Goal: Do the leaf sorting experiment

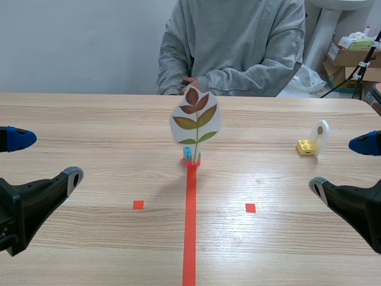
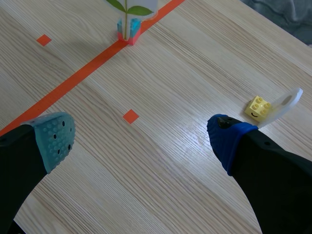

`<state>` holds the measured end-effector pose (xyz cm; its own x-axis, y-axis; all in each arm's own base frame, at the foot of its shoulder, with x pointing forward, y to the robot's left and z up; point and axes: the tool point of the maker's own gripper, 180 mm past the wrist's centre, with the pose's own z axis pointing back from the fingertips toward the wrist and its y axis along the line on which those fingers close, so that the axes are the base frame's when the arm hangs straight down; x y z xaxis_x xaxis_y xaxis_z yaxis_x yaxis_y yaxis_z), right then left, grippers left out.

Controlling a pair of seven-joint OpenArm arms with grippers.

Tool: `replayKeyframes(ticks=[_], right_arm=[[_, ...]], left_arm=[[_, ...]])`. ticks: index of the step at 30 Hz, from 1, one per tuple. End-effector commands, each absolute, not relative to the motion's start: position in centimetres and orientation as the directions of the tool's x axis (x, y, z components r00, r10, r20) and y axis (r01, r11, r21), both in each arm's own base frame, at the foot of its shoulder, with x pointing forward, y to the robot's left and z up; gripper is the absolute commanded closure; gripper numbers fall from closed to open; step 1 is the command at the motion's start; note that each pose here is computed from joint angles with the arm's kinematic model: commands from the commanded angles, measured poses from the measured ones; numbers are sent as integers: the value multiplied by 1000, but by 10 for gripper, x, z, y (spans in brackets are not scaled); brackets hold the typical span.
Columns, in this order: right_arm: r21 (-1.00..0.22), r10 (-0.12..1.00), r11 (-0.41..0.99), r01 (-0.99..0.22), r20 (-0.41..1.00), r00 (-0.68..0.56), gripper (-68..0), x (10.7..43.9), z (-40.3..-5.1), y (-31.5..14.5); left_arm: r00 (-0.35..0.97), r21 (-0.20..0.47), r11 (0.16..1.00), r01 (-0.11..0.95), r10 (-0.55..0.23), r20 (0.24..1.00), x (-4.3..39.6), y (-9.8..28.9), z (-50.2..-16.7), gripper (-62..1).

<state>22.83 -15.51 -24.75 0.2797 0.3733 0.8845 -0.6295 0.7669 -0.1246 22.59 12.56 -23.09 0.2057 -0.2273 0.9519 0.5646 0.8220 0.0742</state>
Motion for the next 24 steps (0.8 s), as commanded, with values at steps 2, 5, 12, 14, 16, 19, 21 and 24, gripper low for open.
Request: replayKeyframes(ticks=[2,5,12,14,16,19,21,24], right_arm=[[-136,368,764,-630,895,254,-549,233,-240,-156],[-136,368,764,-630,895,254,-549,233,-240,-156],[-136,368,764,-631,895,253,-549,233,-240,-156],[-136,368,764,-631,895,253,-549,233,-240,-156],[-136,368,764,-631,895,253,-549,233,-240,-156],[-136,368,764,-631,894,254,-549,233,-240,-156],[-136,368,764,-631,894,254,-549,233,-240,-156],[-136,370,764,-631,893,256,-549,233,-241,-156]], left_arm=[[172,81,820,567,-213,962,229,122,-221,-585],[172,81,820,567,-213,962,229,122,-221,-585],[172,81,820,567,-213,962,229,122,-221,-585],[172,80,820,567,-213,962,228,122,-221,-585],[172,81,820,567,-214,962,229,122,-221,-585],[164,83,811,579,-215,963,229,120,-219,-585],[155,92,789,608,-231,961,230,116,-219,-585],[133,114,761,638,-255,958,237,112,-218,-585]])
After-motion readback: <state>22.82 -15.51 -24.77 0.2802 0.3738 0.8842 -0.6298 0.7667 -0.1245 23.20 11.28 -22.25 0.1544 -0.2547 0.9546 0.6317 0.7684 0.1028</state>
